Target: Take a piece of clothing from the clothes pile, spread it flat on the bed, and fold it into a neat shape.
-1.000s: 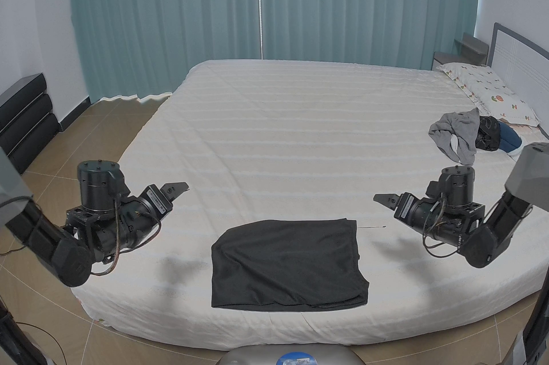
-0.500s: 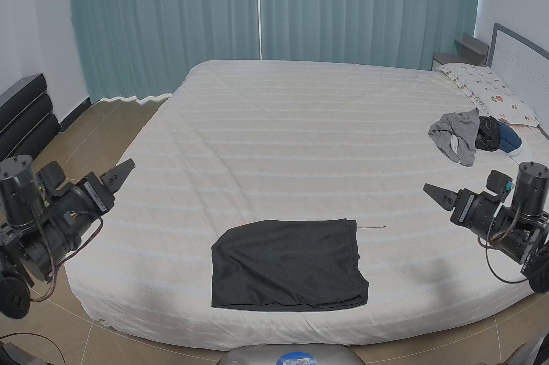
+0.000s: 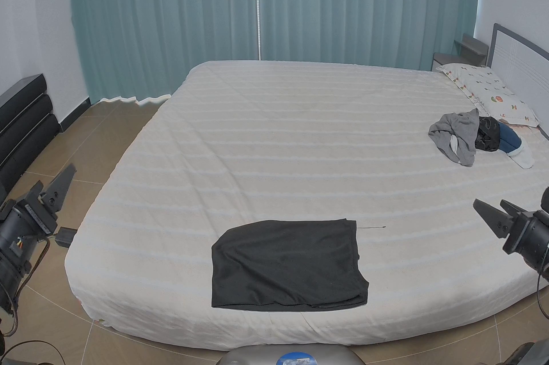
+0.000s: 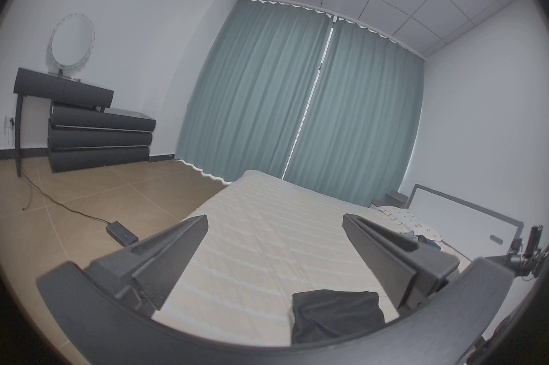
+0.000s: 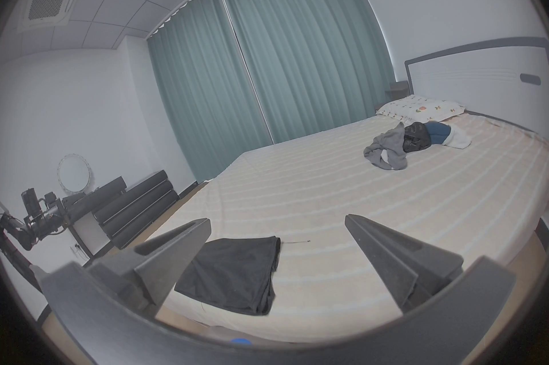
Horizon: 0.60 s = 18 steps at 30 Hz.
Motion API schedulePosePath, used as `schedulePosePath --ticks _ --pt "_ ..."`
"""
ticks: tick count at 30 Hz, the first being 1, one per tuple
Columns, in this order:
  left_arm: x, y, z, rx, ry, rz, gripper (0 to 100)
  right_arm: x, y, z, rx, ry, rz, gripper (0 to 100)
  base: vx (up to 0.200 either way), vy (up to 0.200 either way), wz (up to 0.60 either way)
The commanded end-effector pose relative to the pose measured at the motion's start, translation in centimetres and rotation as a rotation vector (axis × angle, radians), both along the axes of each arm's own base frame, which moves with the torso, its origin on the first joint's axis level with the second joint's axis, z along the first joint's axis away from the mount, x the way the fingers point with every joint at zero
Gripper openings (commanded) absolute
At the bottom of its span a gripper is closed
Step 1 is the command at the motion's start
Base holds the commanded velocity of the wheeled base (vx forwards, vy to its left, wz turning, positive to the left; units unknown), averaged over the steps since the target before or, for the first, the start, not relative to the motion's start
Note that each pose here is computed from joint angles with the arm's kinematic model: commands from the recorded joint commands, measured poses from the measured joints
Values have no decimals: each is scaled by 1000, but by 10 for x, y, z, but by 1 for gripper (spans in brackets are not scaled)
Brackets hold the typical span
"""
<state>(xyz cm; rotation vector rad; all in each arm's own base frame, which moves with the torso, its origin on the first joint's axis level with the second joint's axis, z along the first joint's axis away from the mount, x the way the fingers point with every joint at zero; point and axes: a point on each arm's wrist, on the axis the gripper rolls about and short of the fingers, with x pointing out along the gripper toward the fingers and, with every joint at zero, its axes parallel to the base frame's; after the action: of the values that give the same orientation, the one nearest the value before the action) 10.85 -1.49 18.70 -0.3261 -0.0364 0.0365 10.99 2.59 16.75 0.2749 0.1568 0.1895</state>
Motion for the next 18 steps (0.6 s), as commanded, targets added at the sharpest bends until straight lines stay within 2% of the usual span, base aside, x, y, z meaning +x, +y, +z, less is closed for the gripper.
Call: schedulePosePath --ticks 1,4,5,8,13,18 --pt "-51 10 5 50 -87 26 100 -52 -15 8 -21 -141 -29 100 0 0 0" --pt "-69 13 3 83 -95 29 100 -60 -19 6 -58 -148 -70 100 0 0 0" --pt "-82 16 3 122 -108 34 100 -67 -21 4 -97 -163 -82 100 0 0 0" --pt "-101 19 2 176 -111 53 100 -82 -22 1 -144 -201 -53 100 0 0 0" --pt "-121 23 -4 212 -103 108 100 -110 -22 -8 -238 -217 -33 100 0 0 0" --pt "-134 24 -13 236 -61 160 100 -137 -22 -11 -306 -189 -21 100 0 0 0"
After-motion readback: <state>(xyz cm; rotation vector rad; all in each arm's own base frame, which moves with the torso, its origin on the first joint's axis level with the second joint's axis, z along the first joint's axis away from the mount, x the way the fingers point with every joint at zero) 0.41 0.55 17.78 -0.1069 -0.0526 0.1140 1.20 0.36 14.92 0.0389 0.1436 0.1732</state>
